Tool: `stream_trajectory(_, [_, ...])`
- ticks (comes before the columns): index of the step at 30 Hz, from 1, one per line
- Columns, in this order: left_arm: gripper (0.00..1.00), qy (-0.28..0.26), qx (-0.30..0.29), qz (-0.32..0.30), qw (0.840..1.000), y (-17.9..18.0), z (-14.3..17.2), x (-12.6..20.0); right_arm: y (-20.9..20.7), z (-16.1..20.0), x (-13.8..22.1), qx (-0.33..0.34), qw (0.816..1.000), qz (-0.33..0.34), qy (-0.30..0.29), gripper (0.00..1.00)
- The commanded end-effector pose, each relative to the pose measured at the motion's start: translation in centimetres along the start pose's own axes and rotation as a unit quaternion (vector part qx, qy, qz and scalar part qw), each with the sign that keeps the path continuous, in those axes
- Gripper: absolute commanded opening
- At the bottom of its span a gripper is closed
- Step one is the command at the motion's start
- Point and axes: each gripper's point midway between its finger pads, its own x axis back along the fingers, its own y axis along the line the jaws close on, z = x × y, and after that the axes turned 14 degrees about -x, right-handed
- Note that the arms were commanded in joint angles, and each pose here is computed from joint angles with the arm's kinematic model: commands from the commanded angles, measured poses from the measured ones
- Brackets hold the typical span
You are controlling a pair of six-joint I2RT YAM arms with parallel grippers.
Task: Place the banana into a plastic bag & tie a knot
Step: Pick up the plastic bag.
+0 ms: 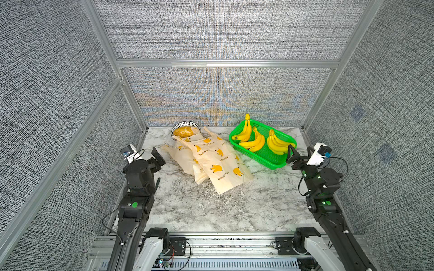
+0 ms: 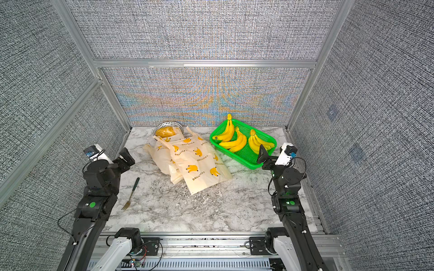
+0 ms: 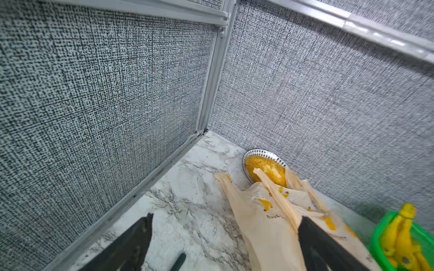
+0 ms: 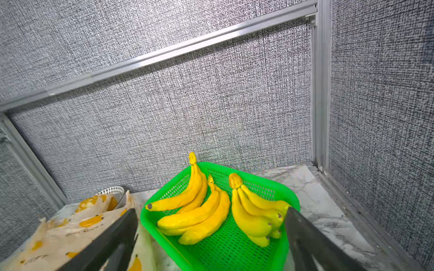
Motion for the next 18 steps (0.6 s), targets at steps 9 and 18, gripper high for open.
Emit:
stream_trajectory(9, [0.99,0.195,0.098,0.185,0.958,-7.4,7.2,-0.5,0.9,9.8,0.7,-0.099,0.967,-0.075,0.221,0.98])
stream_trajectory(18, [0.99,0.268,0.165,0.326,0.892,-15.3,5.4,-4.5,3.6,14.9,1.2,-0.106,0.933,-0.136,0.315,0.91])
